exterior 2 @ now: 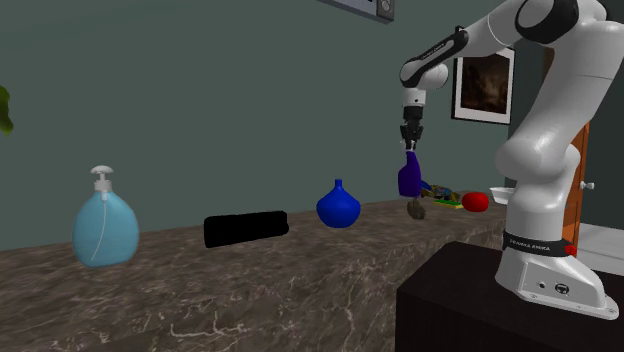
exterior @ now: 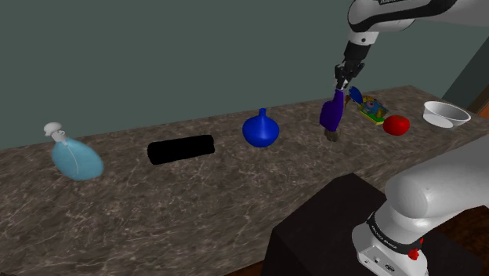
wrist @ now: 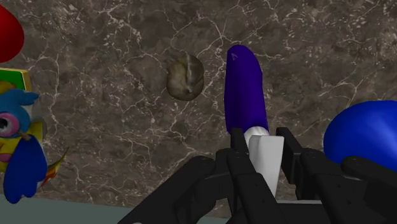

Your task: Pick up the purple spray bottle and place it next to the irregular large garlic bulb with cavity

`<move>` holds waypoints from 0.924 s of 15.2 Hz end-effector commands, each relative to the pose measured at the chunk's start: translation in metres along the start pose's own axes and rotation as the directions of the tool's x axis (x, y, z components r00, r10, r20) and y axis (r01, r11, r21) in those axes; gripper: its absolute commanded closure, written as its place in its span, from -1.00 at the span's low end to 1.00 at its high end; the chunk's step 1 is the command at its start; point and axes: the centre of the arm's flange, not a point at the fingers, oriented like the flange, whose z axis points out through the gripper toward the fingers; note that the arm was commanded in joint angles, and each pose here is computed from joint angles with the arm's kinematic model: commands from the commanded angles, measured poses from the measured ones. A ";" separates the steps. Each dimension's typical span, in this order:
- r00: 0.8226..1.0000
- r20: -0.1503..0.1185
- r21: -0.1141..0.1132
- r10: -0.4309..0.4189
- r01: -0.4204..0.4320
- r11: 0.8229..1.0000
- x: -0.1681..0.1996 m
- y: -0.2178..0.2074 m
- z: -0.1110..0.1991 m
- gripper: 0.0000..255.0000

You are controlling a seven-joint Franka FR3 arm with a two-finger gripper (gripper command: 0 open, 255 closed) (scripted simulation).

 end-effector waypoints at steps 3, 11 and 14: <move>1.000 -0.001 0.000 0.000 0.000 1.000 -0.002 -0.001 0.022 1.00; 1.000 -0.001 0.000 0.000 0.000 1.000 -0.004 -0.002 0.064 1.00; 1.000 -0.001 0.000 0.000 0.000 1.000 -0.004 -0.002 0.080 1.00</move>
